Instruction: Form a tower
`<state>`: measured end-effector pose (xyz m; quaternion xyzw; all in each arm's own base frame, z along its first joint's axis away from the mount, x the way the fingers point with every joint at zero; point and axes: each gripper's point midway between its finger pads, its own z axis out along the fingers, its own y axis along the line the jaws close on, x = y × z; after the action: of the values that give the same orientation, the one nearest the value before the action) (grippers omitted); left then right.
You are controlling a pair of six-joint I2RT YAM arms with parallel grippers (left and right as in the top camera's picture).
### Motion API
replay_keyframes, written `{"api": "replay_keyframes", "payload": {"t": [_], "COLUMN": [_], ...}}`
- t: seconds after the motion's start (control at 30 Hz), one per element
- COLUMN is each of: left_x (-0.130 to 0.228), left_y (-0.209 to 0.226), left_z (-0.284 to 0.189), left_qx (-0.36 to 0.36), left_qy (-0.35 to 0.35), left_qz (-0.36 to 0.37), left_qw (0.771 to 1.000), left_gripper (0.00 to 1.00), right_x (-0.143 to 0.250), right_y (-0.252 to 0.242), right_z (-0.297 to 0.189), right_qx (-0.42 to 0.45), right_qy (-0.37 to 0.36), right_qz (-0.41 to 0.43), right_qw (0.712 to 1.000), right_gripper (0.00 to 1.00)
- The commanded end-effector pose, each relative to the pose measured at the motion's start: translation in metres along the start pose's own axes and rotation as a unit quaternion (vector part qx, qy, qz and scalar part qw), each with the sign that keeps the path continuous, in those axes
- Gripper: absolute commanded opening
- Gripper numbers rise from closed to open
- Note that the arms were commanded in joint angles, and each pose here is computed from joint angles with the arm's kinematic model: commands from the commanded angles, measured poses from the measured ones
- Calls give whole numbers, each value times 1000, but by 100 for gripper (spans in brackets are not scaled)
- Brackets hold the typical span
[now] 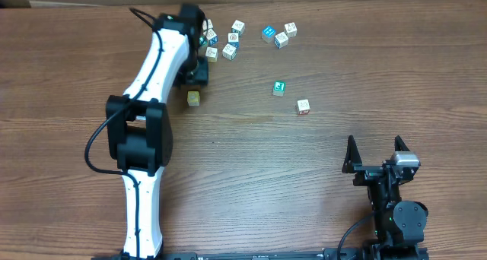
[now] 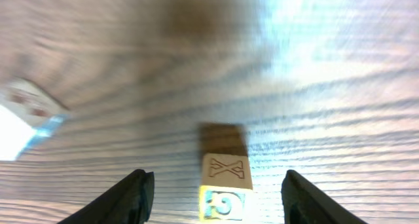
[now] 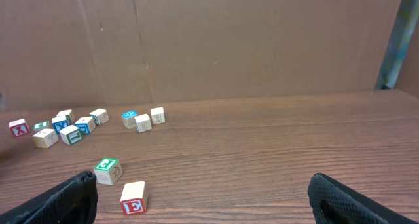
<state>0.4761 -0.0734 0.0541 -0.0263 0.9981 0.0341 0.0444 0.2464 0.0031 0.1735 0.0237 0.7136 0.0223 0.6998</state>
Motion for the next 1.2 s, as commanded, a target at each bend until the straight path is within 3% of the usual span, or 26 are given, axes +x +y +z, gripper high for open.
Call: {"api": "replay_keyframes", "payload": {"t": [0.0, 0.07, 0.23, 0.33, 0.4, 0.77, 1.17], "left_x": [-23, -30, -34, -31, -28, -14, -13], "left_y": [12, 22, 60, 87, 107, 174, 181], "left_z": [-40, -45, -42, -40, -38, -33, -33], "left_qx": [19, 20, 17, 16, 12, 0, -1], "left_qy": [-52, -62, -58, -48, -41, -22, -21], "left_qz": [-32, -60, -142, -176, -196, -261, -268], "left_qw": [998, 996, 988, 983, 980, 965, 963], "left_gripper": [63, 65, 85, 88, 100, 100, 100], "right_x": [2, 2, 2, 2, 2, 2, 2], "right_y": [-2, -2, -2, -2, -2, -2, -2], "right_z": [0, 0, 0, 0, 0, 0, 0], "right_qx": [3, 3, 3, 3, 3, 3, 3], "right_qy": [-1, -1, -1, -1, -1, -1, -1], "right_qz": [-2, -2, -2, -2, -2, -2, -2], "right_qw": [1000, 1000, 1000, 1000, 1000, 1000, 1000], "right_gripper": [100, 100, 100, 100, 100, 100, 100]}}
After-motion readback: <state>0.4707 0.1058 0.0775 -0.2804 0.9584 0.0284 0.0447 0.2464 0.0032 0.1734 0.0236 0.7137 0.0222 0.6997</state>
